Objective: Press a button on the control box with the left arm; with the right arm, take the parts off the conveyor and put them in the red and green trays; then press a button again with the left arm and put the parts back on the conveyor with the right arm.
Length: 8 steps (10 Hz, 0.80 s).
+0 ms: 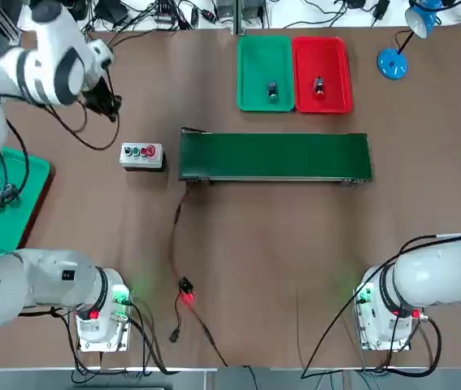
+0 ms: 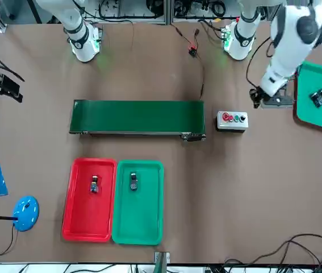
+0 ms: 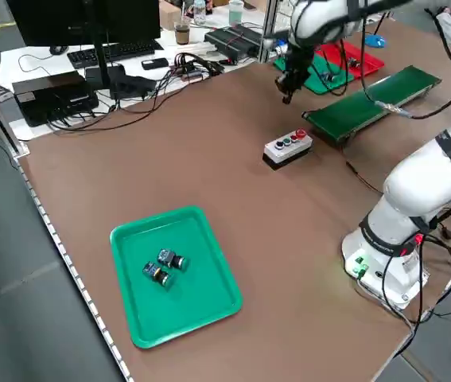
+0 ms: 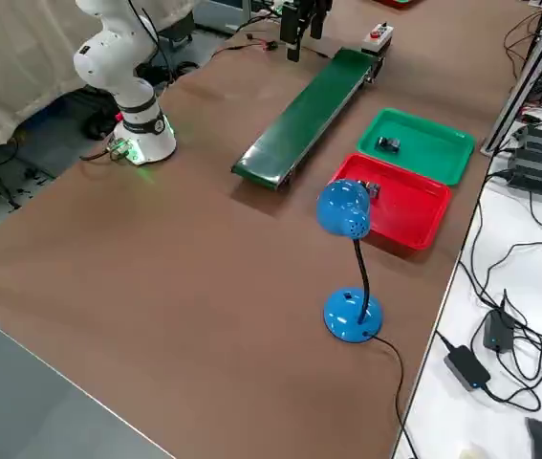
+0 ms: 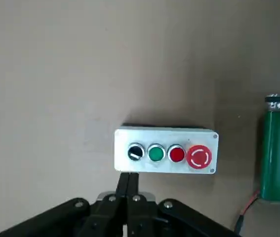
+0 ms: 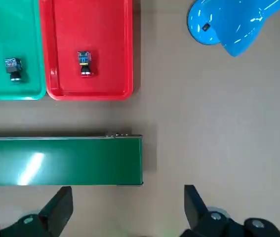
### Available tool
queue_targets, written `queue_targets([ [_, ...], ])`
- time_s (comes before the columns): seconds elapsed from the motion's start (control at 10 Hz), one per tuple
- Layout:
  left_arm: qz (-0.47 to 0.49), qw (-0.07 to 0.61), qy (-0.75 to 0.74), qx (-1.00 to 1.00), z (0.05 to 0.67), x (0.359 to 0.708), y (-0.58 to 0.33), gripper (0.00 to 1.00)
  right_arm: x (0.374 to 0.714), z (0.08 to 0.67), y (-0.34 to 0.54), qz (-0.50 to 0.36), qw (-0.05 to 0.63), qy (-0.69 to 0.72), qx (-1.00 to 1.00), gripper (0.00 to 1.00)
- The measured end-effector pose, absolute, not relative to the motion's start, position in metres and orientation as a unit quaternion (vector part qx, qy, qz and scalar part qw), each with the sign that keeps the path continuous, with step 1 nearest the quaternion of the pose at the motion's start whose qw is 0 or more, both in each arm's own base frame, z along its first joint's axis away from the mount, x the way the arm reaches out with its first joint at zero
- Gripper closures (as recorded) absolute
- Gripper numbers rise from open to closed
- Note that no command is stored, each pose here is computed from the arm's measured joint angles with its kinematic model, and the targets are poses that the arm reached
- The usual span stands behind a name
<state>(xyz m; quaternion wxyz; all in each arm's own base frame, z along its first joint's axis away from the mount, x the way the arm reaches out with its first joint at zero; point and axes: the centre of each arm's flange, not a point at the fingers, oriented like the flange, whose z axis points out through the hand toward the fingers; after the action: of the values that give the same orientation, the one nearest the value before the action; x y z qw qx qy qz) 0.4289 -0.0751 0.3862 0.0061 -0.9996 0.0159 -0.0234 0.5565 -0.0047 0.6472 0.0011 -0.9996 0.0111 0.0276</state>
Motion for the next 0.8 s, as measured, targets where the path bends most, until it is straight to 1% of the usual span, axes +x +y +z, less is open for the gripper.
queue_targets([
  [0.4,0.003,0.007,0.035,-0.999,0.323,0.424,-0.092,0.99,0.556,0.647,-0.005,0.027,0.001,0.011,-1.0,0.01],
  [0.8,0.015,0.0,0.035,-0.999,0.281,0.429,-0.095,0.99,0.556,0.647,-0.005,0.027,0.001,0.011,-1.0,0.01],
])
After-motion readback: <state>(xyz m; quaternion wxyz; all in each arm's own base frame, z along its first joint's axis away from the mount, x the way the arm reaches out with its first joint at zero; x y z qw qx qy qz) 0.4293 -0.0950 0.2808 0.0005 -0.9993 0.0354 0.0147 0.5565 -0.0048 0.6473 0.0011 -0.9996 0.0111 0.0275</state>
